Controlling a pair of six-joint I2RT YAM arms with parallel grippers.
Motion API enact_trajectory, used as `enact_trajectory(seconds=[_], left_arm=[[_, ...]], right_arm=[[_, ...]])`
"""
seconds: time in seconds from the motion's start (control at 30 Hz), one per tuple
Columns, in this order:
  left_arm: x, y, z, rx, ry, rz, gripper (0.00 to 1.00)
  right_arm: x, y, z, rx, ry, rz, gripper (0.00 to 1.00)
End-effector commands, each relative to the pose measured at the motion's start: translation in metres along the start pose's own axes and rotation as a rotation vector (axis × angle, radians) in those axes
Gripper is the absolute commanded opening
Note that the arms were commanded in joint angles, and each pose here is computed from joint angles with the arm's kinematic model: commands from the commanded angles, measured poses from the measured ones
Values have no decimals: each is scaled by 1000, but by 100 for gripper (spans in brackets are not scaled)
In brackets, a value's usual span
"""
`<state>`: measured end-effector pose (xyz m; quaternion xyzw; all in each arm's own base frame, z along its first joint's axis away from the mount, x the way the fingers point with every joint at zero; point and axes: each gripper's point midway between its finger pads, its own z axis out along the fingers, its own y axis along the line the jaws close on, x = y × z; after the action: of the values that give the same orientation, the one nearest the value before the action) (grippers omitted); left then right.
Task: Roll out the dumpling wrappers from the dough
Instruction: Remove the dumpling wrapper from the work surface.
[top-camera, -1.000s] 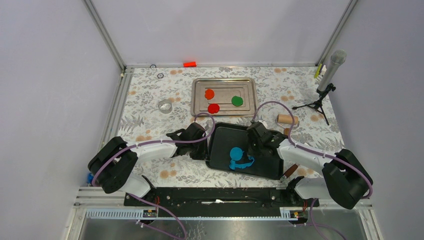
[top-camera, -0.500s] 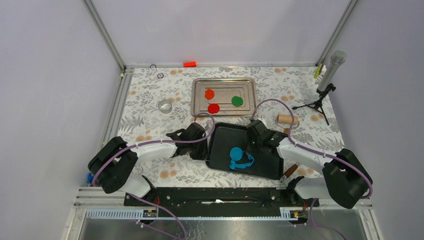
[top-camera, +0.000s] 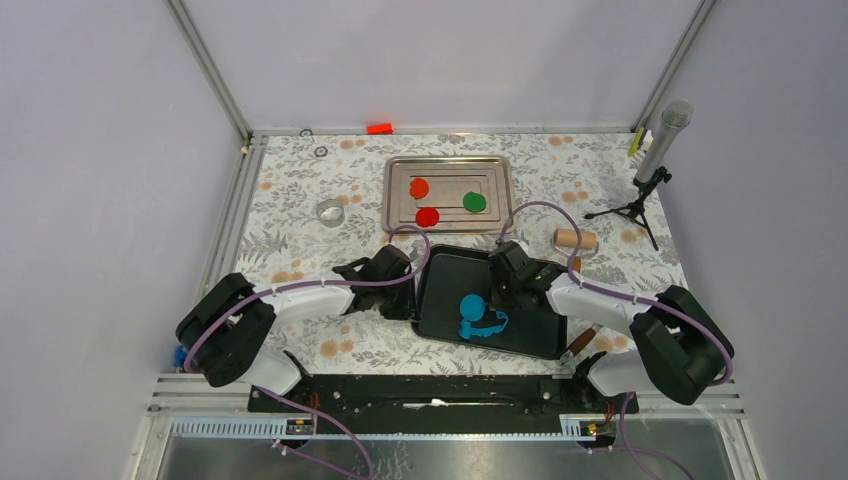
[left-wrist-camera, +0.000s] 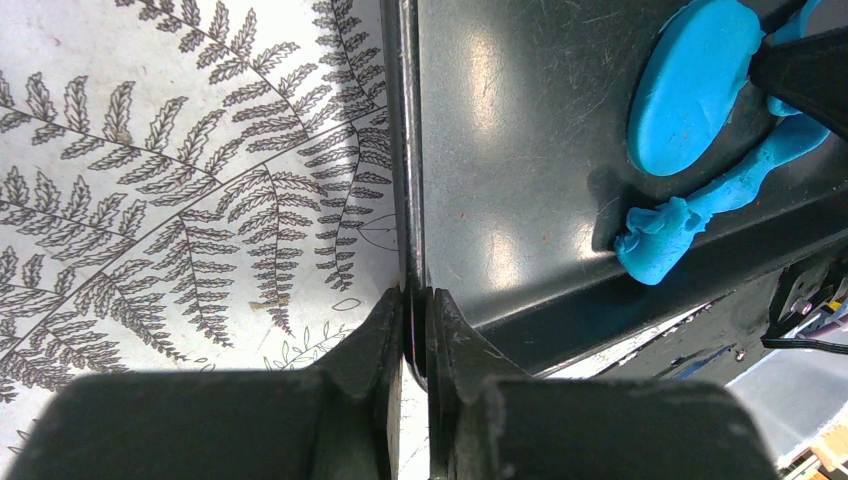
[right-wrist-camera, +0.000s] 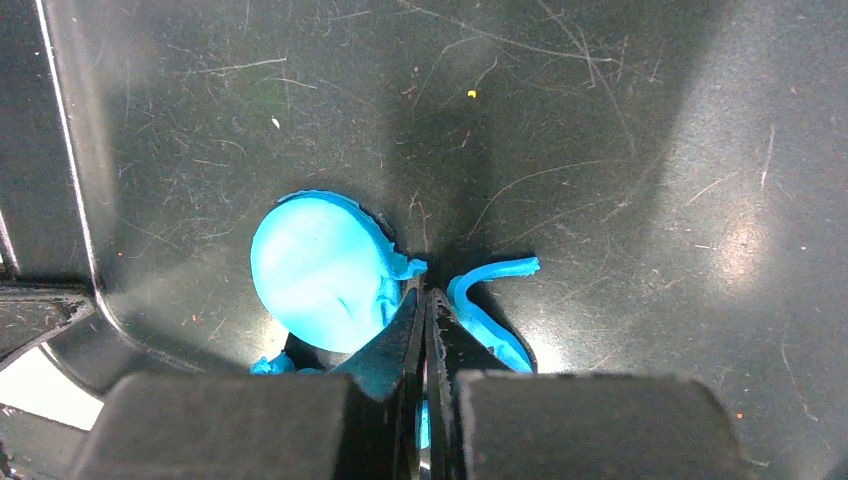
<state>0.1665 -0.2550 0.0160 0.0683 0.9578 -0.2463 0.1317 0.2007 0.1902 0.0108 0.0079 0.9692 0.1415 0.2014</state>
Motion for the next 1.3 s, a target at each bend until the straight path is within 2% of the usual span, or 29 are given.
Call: enact_trajectory(seconds=[0.0,1.27], left_arm=[[41,43,5,-146,140,31,0],[41,43,4,-149,141,33,0]], right_arm=[[-4,0,3,3,-14,-3,0],[-27,-3,13,86,-65,-6,0]])
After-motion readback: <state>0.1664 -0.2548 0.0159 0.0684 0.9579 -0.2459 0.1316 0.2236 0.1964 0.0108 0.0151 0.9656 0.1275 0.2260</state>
